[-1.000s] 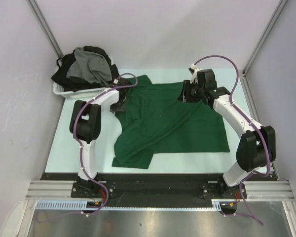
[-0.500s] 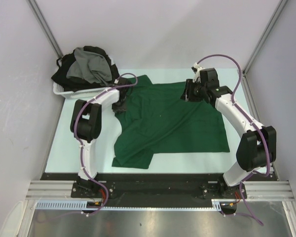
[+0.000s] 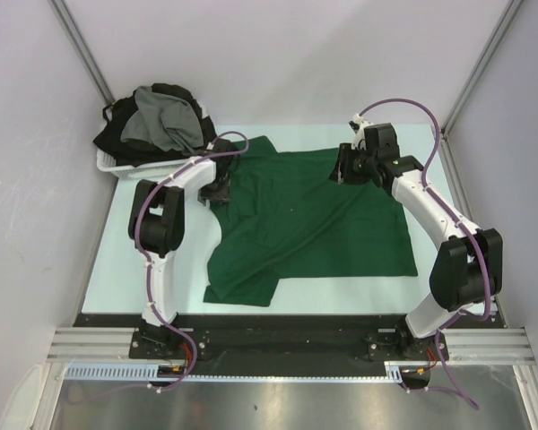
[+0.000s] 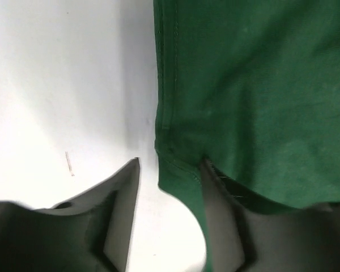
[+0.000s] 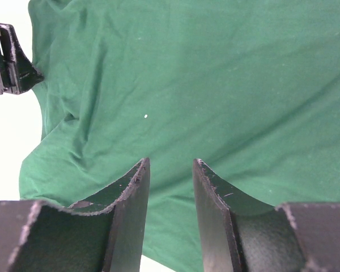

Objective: Fold and stack the t-shirts
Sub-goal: Flatten out the tshirt

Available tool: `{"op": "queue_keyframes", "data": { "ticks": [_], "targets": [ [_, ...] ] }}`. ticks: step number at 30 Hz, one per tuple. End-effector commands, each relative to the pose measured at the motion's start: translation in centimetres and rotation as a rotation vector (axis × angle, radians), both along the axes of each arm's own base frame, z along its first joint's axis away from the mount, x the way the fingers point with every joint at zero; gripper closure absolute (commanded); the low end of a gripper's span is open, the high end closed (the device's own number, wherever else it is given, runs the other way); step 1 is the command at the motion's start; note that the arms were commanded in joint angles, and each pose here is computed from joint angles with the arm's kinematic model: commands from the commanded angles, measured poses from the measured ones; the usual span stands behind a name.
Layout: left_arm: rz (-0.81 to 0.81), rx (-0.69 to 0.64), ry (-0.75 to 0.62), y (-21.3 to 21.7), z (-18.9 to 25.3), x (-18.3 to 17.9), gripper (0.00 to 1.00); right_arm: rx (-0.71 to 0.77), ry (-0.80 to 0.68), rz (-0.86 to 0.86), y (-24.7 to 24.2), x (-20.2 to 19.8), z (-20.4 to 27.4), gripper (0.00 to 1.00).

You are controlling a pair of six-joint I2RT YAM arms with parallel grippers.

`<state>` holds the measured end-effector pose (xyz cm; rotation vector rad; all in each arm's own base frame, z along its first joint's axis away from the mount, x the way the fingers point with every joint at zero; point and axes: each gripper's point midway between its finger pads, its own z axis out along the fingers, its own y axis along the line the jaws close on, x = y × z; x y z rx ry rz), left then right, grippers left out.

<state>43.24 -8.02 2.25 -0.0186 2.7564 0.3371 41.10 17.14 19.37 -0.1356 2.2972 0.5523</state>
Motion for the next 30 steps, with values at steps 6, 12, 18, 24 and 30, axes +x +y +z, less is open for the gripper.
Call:
{"op": "queue_keyframes", "data": {
  "ticks": [6, 12, 18, 24, 30],
  "targets": [
    [0.000, -0.051, 0.036, -0.8, -1.5, -0.3, 0.34, 0.014, -0.062, 0.004, 0.0, 0.5, 2.6, 0.59],
    [-0.003, -0.077, 0.043, -1.3, -1.9, -0.2, 0.39, 0.010, -0.066, 0.006, -0.1, 0.5, 2.7, 0.59],
    [-0.003, -0.121, 0.052, -2.0, -2.0, -0.2, 0.43, 0.001, -0.066, 0.004, -0.4, 0.5, 2.9, 0.59],
    [0.061, -0.189, 0.061, -1.9, -2.3, -0.4, 0.41, 0.002, -0.072, 0.001, -0.4, 0.8, 3.3, 0.59],
    [0.064, -0.228, 0.069, -2.1, -2.4, -0.2, 0.44, 0.001, -0.074, 0.003, -0.3, 0.8, 3.4, 0.59]
  ]
}}
